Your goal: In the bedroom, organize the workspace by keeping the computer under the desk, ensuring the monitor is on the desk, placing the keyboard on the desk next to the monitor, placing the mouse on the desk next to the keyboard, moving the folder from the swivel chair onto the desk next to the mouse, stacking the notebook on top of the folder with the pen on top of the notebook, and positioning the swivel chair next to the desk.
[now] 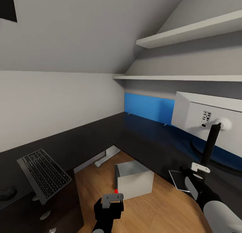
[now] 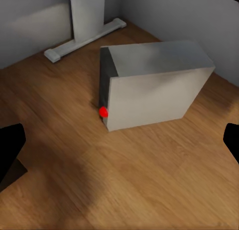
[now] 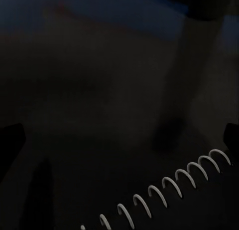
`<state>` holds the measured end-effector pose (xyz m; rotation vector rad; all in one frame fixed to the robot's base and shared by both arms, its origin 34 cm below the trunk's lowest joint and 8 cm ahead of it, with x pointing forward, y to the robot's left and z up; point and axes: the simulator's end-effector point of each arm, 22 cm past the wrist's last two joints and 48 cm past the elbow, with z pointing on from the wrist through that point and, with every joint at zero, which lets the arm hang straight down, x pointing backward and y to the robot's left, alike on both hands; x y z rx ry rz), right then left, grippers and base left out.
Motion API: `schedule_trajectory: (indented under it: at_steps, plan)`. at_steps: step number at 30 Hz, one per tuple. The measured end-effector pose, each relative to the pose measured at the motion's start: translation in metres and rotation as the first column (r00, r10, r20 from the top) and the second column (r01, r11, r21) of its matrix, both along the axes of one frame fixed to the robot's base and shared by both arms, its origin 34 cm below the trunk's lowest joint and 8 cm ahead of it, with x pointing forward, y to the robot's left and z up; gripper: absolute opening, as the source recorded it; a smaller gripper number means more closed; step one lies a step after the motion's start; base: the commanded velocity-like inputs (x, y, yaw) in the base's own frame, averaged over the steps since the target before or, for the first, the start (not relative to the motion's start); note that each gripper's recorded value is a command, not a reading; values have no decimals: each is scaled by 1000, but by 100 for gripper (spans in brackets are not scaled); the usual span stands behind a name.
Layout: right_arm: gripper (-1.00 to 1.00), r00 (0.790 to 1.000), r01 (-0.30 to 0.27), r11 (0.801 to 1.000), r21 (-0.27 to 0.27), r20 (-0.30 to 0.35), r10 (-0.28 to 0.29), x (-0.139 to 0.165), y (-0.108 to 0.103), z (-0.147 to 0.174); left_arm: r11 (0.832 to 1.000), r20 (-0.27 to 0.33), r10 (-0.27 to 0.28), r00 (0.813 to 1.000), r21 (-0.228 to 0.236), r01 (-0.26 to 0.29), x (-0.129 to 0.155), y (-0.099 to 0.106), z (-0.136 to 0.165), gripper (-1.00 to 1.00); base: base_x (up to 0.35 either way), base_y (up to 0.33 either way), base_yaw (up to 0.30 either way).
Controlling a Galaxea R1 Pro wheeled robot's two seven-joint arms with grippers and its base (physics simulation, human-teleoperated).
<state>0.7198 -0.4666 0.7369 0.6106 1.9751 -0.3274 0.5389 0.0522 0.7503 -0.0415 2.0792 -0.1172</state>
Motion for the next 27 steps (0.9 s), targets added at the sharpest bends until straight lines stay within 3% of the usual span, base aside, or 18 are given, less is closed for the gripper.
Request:
schedule_trajectory:
  at_steps: [27]
  plan:
    - [100,1000,-3,1000,3,2,3,1,1,0,1000,-1,1,1000,0,-1,0,0,0,100,-29,0,0]
